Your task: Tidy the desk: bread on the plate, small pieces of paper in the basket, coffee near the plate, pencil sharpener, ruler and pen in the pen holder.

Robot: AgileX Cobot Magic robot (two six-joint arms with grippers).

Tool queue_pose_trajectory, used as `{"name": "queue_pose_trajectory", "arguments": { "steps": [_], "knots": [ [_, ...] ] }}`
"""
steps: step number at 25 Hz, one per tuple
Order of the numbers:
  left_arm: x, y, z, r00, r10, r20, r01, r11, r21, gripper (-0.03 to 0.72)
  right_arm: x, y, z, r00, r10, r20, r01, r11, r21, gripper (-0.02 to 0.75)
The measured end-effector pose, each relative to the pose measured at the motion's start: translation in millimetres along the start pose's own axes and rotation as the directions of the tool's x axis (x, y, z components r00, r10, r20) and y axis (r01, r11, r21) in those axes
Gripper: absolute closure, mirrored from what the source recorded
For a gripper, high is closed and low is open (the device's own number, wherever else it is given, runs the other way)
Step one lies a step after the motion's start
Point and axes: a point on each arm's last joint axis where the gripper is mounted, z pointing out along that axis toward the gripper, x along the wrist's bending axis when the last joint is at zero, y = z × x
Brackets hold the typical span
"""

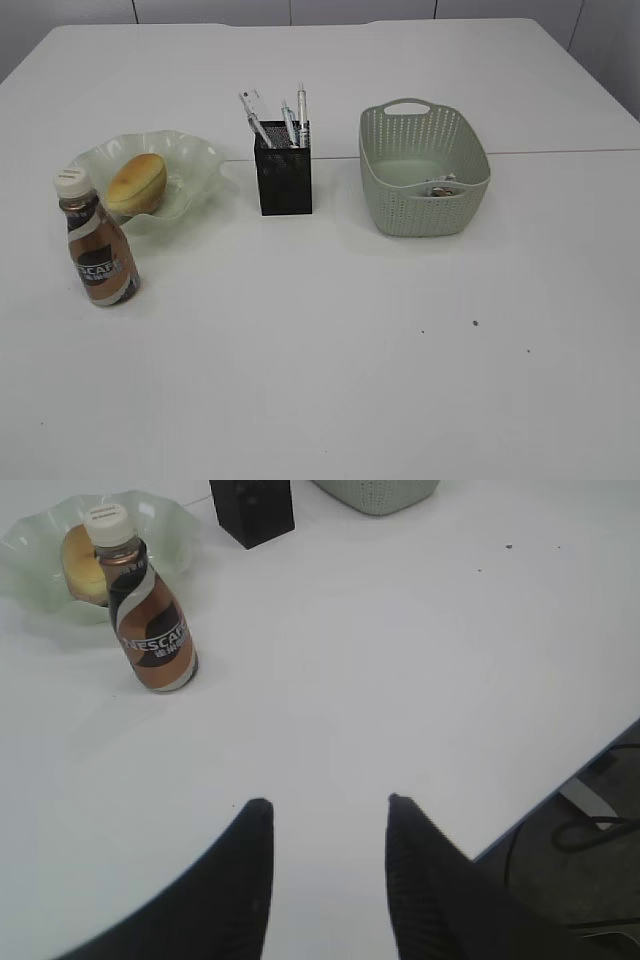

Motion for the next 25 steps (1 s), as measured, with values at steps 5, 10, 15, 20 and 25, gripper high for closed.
{"name": "queue_pose_trajectory", "arguments": {
  "steps": [5,10,15,20,25],
  "knots": [
    [0.0,0.0,0.0,1.0,0.0,0.0,0.0,1.0,0.0,0.409,0.3,0.2,0.0,1.0,0.0,-0.003,0.0,1.0,-0.002,0.267],
    [-0.7,-0.1,-0.2,0.995,-0.048,-0.087,0.048,0.999,0.0,0.409,0.8,0.3,-0.1,0.999,0.021,0.031,-0.021,1.0,-0.003,0.267],
    [-2.2,-0.2,-0.5,0.959,-0.137,-0.248,0.138,0.99,-0.013,0.41,2.7,0.3,-0.2,0.98,0.106,0.167,-0.106,0.994,-0.008,0.267],
    [-3.4,-0.3,-0.6,0.907,-0.203,-0.369,0.205,0.978,-0.033,0.411,3.9,0.4,-0.1,0.955,0.159,0.252,-0.16,0.987,-0.017,0.267],
    [-3.8,-0.2,-0.5,0.885,-0.224,-0.408,0.228,0.973,-0.041,0.411,4.4,0.4,0.0,0.942,0.179,0.284,-0.181,0.983,-0.022,0.267]
  ]
}}
